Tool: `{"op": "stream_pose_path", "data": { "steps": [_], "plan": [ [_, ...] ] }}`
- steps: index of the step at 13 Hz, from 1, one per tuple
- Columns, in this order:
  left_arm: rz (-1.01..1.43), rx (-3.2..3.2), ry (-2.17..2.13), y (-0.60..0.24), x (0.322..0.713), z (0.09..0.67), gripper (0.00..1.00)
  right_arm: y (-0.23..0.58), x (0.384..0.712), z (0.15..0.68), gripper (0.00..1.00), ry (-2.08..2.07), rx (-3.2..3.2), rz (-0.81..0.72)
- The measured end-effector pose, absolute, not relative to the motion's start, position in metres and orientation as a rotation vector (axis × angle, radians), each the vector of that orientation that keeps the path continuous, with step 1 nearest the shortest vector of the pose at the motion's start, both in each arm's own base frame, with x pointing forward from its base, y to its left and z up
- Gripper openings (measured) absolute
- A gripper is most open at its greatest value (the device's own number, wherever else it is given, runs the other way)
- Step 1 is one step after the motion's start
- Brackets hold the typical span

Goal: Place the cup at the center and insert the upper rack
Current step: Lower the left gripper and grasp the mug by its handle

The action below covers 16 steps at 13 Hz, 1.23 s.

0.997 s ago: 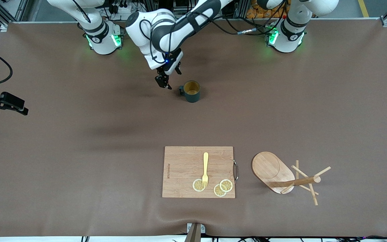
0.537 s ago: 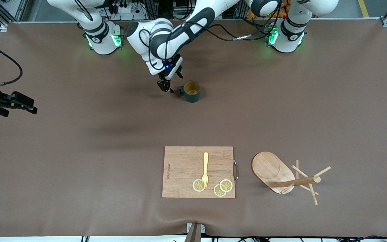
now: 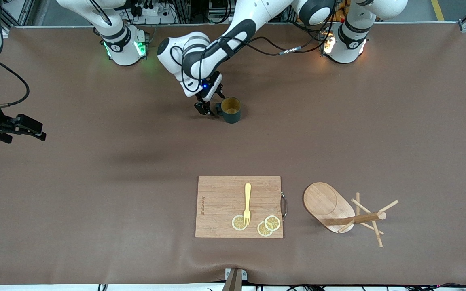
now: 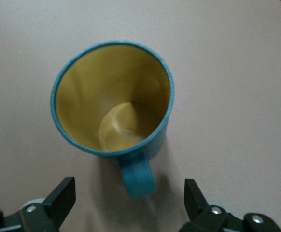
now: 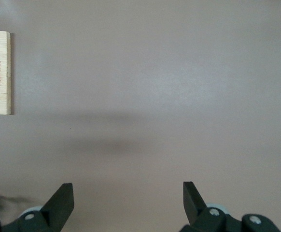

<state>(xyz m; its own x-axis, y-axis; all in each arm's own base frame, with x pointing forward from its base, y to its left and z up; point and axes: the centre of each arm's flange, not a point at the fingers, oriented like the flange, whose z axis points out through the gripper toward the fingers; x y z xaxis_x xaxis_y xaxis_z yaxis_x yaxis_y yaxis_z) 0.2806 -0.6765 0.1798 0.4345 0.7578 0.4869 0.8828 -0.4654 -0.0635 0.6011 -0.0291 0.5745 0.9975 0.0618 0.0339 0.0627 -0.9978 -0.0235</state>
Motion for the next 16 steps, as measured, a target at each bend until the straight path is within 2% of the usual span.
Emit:
{"op": "stream_pose_path", "data": {
  "steps": [1, 8, 13, 16],
  "plan": [
    [-0.572, -2.379, -1.409, -0.676, 0.281, 0.177, 0.96, -0.030, 0.601, 0.575, 1.00, -0.100, -3.128, -0.050],
    [-0.570, -2.371, -1.428, -0.674, 0.290, 0.179, 0.20, -0.027, 0.600, 0.575, 1.00, -0.111, -3.142, -0.041],
    [-0.530, -2.383, -1.454, -0.676, 0.296, 0.190, 0.21, -0.011, 0.599, 0.566, 1.00, -0.068, -3.141, -0.013],
    [-0.472, -2.430, -1.483, -0.681, 0.310, 0.223, 0.21, -0.014, 0.599, 0.563, 1.00, -0.052, -3.142, -0.006]
  ]
}}
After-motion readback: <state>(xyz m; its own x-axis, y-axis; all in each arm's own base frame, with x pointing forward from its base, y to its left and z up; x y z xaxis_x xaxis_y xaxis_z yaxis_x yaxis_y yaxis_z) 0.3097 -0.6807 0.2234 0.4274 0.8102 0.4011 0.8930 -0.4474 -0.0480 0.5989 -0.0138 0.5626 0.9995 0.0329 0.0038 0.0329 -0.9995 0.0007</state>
